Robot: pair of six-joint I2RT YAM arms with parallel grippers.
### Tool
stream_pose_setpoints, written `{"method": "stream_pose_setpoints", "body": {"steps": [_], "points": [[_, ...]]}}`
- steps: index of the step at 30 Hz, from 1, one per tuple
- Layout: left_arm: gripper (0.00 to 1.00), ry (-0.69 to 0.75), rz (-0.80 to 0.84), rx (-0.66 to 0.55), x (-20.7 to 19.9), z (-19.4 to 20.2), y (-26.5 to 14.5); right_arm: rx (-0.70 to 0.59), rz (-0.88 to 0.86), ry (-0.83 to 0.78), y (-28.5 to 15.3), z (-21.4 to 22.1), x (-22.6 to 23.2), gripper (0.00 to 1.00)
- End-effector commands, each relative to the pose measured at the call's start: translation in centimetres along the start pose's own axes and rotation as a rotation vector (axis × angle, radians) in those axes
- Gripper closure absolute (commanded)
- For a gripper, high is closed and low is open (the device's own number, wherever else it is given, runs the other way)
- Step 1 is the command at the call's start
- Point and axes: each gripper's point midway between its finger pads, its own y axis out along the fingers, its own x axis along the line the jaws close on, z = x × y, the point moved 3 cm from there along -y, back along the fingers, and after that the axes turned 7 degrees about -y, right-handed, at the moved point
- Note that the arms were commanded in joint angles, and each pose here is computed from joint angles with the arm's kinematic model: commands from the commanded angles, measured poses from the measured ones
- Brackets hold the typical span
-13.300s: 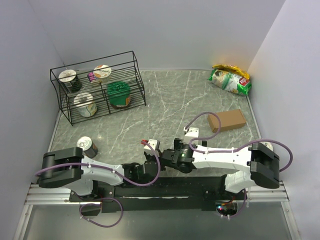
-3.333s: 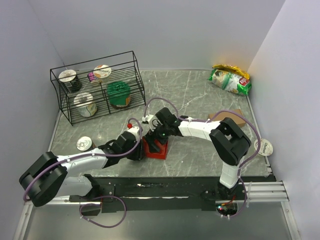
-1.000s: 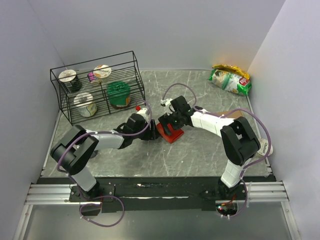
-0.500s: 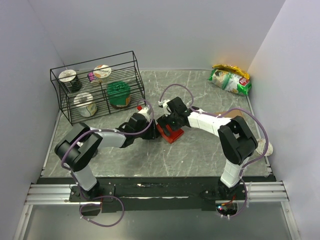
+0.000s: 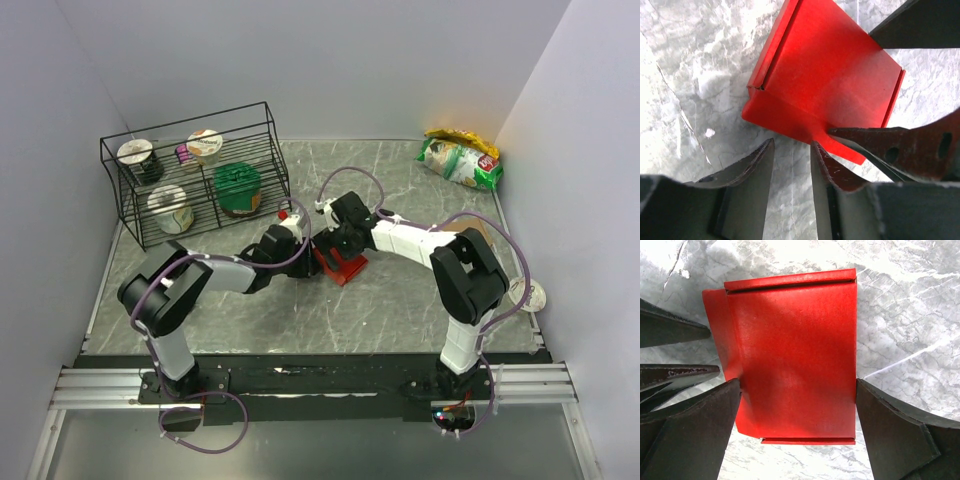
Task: Fold the paper box
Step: Adjust the paper box at the center of the board.
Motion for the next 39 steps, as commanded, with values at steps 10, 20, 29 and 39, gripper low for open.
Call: {"method": "stream_pose_setpoints", "body": {"steps": [10, 20, 29, 39], "points": [[0.65, 0.04, 0.092, -0.036, -1.6, -1.4, 1.7, 0.065, -0.05, -0.04, 0.9, 0.8, 1.9, 0.0], [0.71, 0.024, 0.132, -0.058, -1.9, -1.5, 2.4, 0.079, -0.077, -0.035, 1.3, 1.4, 3.7, 0.0], [0.72, 0.003, 0.184, -0.066, -2.4, -1.2, 2.5, 0.112, -0.073, -0.007, 2.2, 2.1, 4.4, 0.0], [0.54, -0.04, 0.172, -0.117, -1.7, -2.7, 0.8, 0.166, -0.107, 0.062, 2.9, 3.5, 5.1, 0.22]]}}
